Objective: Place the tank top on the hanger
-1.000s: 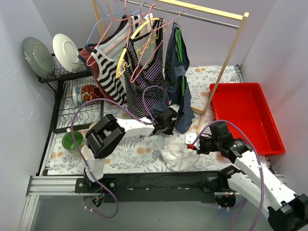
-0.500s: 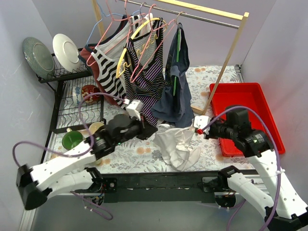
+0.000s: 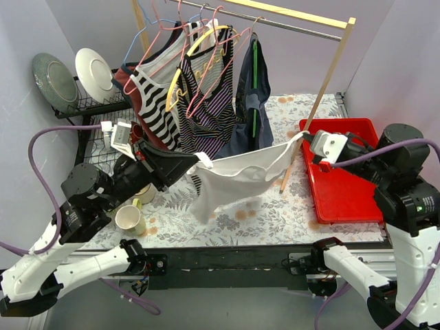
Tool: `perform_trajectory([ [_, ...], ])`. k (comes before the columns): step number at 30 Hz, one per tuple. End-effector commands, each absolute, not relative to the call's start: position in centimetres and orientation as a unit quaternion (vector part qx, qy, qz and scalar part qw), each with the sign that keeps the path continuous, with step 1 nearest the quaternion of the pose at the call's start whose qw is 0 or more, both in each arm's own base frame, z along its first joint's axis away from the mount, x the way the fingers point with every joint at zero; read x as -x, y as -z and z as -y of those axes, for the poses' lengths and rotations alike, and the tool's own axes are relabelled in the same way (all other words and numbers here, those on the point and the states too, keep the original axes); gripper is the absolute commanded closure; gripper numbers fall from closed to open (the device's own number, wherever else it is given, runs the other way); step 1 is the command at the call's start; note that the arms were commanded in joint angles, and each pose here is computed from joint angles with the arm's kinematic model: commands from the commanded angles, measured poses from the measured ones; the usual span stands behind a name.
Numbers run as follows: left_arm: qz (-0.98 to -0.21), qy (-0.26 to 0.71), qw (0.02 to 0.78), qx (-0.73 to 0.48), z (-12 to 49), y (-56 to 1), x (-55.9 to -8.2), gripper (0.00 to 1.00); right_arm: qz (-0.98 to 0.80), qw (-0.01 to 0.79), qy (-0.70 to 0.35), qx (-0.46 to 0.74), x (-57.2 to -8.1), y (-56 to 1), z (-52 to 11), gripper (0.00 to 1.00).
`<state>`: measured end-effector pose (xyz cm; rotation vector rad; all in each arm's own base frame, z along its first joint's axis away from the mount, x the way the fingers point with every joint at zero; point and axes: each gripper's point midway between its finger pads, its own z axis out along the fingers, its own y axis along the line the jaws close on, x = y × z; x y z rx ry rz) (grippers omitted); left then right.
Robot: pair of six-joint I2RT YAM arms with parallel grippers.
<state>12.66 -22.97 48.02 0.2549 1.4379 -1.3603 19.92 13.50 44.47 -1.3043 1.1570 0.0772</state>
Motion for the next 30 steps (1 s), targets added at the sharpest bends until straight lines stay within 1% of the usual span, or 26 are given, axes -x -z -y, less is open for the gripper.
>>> perform_trajectory([
  [1,-0.666,0.535,0.506,-0.123,24.3,-42.0,-13.5,1.00,-0.522,0.599,-0.085,0.601,-19.4,-38.4,-14.5,0.99],
  [3,-0.690,0.526,0.485,-0.115,24.7,-38.8,-13.8,1.00,-0.531,0.580,-0.098,0.610,-19.3,-35.3,-14.7,0.99],
  [4,-0.699,0.523,0.476,-0.109,24.6,-37.3,-13.8,1.00,-0.540,0.562,-0.110,0.617,-19.1,-32.3,-14.8,0.99],
  [5,-0.724,0.511,0.451,-0.102,25.2,-33.4,-14.1,1.00,-0.546,0.552,-0.118,0.619,-19.1,-30.4,-14.9,0.99],
  [7,-0.743,0.505,0.431,-0.083,25.3,-30.1,-14.3,1.00,-0.541,0.553,-0.124,0.621,-19.0,-28.2,-15.1,0.99],
  [8,-0.760,0.491,0.420,-0.070,25.2,-26.4,-14.6,1.00,-0.560,0.526,-0.141,0.624,-18.8,-24.4,-15.1,0.99],
  [9,-0.767,0.491,0.409,-0.055,25.2,-25.1,-14.6,1.00,-0.563,0.520,-0.143,0.627,-18.8,-23.0,-15.1,0.99],
  [11,-0.784,0.461,0.417,-0.010,24.3,-21.9,-15.9,0.98,-0.573,0.504,-0.151,0.628,-18.6,-19.3,-15.0,0.99],
  [12,-0.802,0.438,0.405,0.009,23.8,-18.6,-16.2,0.94,-0.576,0.496,-0.158,0.630,-18.4,-18.0,-15.0,0.99],
  [14,-0.815,0.415,0.402,0.041,23.0,-16.1,-16.7,0.86,-0.581,0.484,-0.160,0.634,-18.3,-16.1,-14.9,0.98],
  [15,-0.827,0.394,0.397,0.053,22.5,-14.0,-17.0,0.84,-0.592,0.466,-0.167,0.636,-17.9,-14.1,-14.7,0.95],
  [16,-0.829,0.390,0.396,0.058,22.4,-13.6,-17.1,0.78,-0.596,0.459,-0.170,0.637,-17.8,-13.5,-14.7,0.92],
  [17,-0.833,0.386,0.393,0.060,22.4,-13.1,-17.1,0.73,-0.600,0.454,-0.171,0.636,-17.7,-13.0,-14.6,0.88],
  [18,-0.837,0.384,0.385,0.053,22.7,-12.8,-17.0,0.68,-0.610,0.443,-0.170,0.635,-17.7,-12.3,-14.3,0.76],
  [19,-0.841,0.383,0.380,0.047,22.8,-12.8,-16.8,0.52,-0.616,0.437,-0.171,0.632,-17.7,-12.1,-14.2,0.67],
  [20,-0.843,0.380,0.377,0.041,22.9,-12.9,-16.7,0.45,-0.627,0.433,-0.163,0.627,-17.9,-12.0,-13.9,0.57],
  [21,-0.846,0.380,0.372,0.034,23.0,-13.1,-16.5,0.39,-0.637,0.434,-0.161,0.616,-18.3,-12.5,-13.8,0.50],
  [22,-0.847,0.375,0.376,0.022,22.9,-14.2,-16.5,0.32,-0.644,0.436,-0.154,0.609,-18.6,-12.8,-13.6,0.40],
  [23,-0.848,0.372,0.377,0.016,22.9,-14.8,-16.5,0.31,-0.652,0.439,-0.139,0.602,-19.1,-13.1,-13.2,0.36],
  [24,-0.845,0.373,0.382,0.010,22.8,-15.8,-16.5,0.30,-0.654,0.447,-0.131,0.596,-19.6,-13.6,-13.1,0.29],
  [25,-0.841,0.374,0.392,-0.002,22.6,-17.6,-16.4,0.27,-0.658,0.457,-0.125,0.585,-20.1,-14.4,-13.1,0.26],
  [26,-0.836,0.378,0.399,-0.007,22.5,-18.8,-16.3,0.27,-0.664,0.465,-0.115,0.575,-20.6,-14.9,-12.9,0.14],
  [27,-0.830,0.381,0.407,-0.015,22.4,-19.9,-16.3,0.25,-0.664,0.473,-0.113,0.568,-20.8,-15.4,-12.9,0.11],
  [28,-0.827,0.387,0.408,-0.027,22.3,-20.8,-15.9,0.24,-0.667,0.484,-0.120,0.554,-21.1,-16.2,-13.2,0.11],
  [29,-0.810,0.398,0.427,-0.042,22.4,-23.4,-15.9,0.22,-0.661,0.489,-0.140,0.552,-20.7,-16.5,-13.8,0.11],
  [30,-0.804,0.402,0.435,-0.051,22.3,-24.4,-15.8,0.22,-0.657,0.491,-0.157,0.551,-20.4,-16.6,-14.3,0.11],
])
